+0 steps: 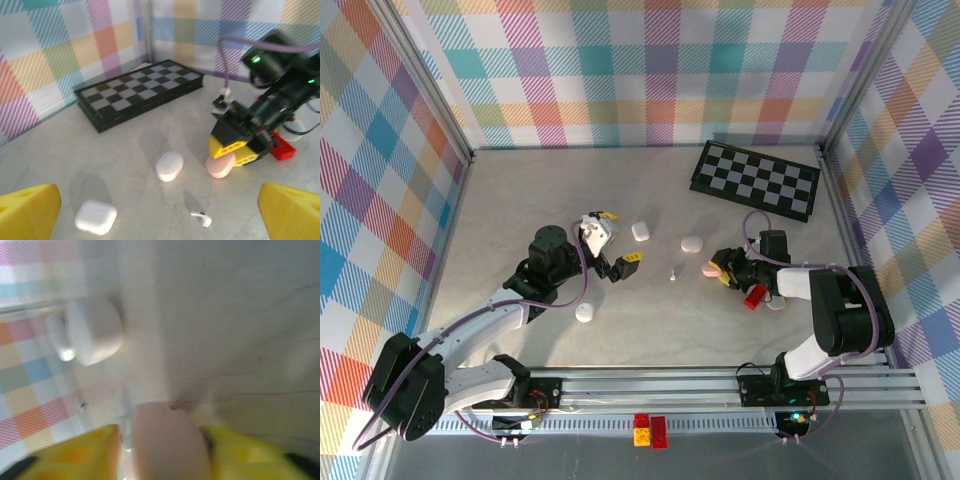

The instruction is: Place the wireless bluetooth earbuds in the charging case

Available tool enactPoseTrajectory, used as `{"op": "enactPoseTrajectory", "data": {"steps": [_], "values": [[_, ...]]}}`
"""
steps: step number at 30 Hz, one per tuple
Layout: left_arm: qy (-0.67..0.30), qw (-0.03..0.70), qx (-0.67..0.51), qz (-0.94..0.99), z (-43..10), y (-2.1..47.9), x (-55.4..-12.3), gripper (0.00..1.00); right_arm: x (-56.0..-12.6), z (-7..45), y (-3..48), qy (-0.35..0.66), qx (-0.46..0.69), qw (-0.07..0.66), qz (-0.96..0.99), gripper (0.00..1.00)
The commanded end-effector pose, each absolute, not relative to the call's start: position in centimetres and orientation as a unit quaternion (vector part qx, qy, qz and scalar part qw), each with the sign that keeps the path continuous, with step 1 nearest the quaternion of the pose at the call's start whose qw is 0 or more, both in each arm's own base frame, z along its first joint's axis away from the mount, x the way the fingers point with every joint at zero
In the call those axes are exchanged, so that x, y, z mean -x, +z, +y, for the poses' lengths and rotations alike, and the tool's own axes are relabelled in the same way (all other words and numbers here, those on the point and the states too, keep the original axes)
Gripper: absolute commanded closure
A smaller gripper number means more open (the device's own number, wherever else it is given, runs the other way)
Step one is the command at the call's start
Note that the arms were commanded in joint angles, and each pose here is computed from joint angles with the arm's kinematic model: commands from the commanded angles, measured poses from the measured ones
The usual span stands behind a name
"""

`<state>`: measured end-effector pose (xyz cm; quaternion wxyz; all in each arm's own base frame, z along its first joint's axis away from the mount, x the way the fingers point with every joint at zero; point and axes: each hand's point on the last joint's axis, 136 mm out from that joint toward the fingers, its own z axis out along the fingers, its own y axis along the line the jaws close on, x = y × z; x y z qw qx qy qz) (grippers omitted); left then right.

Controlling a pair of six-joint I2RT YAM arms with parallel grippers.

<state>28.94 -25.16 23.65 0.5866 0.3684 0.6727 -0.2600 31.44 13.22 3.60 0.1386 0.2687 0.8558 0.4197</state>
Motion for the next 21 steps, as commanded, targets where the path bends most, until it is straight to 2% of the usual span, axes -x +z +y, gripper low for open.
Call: {"op": "enactPoseTrajectory", "data": {"steps": [1,5,10,14,21], "values": [[-0.228,0.588,-0.311,0.711,-23.2,23.3,-30.4,0.0,-31.4,11.4,3.2,0.374,-0.278,0.165,0.87,0.37],[-0.229,0.561,-0.248,0.756,-22.0,22.3,-30.9,0.0,-31.4,10.4,5.1,0.344,-0.265,0.196,0.879,0.24],[-0.209,0.526,-0.12,0.816,-19.0,20.9,-31.6,0.0,-31.5,9.7,8.9,0.315,-0.209,0.244,0.893,0.2],[-0.148,0.487,0.028,0.86,-14.5,19.5,-31.7,0.0,-31.3,11.3,12.2,0.297,-0.093,0.278,0.909,0.19],[-0.084,0.458,0.147,0.873,-10.5,18.1,-31.3,0.0,-29.9,17.7,14.5,0.252,0.125,0.292,0.914,0.17]]}}
